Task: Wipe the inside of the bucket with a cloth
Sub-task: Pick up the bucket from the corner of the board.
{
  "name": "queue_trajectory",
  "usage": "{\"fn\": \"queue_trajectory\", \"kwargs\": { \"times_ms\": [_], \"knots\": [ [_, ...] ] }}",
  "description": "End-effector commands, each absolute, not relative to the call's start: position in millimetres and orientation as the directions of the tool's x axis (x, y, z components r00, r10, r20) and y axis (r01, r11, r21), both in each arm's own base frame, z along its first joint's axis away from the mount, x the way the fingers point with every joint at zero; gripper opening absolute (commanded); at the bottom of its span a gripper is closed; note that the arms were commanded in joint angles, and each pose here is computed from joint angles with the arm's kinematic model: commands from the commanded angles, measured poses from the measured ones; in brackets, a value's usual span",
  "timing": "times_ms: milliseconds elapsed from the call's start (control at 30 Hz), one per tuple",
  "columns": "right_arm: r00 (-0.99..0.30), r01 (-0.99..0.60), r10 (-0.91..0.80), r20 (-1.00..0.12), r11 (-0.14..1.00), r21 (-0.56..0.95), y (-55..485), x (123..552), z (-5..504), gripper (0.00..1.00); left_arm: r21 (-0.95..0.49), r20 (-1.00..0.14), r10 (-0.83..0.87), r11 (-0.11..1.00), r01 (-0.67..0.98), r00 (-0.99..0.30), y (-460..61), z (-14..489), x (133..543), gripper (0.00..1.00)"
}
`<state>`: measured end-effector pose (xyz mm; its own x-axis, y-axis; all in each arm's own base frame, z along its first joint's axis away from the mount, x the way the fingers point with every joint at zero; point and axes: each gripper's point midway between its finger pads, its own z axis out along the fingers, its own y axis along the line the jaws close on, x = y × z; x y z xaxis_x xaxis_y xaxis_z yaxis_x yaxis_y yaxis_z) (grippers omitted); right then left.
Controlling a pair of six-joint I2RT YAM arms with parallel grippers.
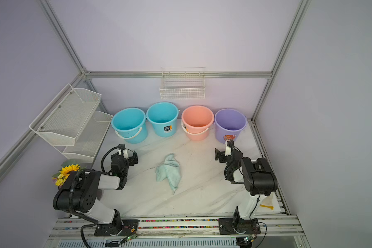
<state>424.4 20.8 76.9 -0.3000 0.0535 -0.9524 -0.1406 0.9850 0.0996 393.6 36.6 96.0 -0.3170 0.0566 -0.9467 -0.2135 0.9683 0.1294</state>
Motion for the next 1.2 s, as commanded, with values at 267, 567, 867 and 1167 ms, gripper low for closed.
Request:
{"fn": "queue_trajectory", "kwargs": {
  "times_ms": [267, 567, 867, 1167],
  "knots": [
    [-0.253, -0.138, 0.045, -0.966, 0.987, 0.082, 18.8, 426.5, 88.8, 0.97, 0.1, -0.966, 0.043, 0.971, -0.216, -0.254, 34.8, 113.4, 399.7, 1.0],
    [-0.252, -0.139, 0.046, -0.967, 0.987, 0.083, 19.0, 426.6, 89.3, 0.97, 0.1, -0.966, 0.043, 0.971, -0.216, -0.253, 34.8, 113.5, 399.8, 1.0],
    [-0.243, -0.108, 0.056, -0.968, 0.991, 0.085, 13.8, 426.8, 91.7, 0.97, 0.105, -0.971, 0.054, 0.97, -0.217, -0.232, 34.0, 120.4, 396.5, 1.0],
    [-0.311, -0.125, 0.078, -0.947, 0.985, 0.122, 26.1, 425.0, 127.2, 0.97, 0.154, -0.965, 0.094, 0.958, -0.24, -0.243, 24.5, 164.2, 383.9, 1.0]
  ]
}}
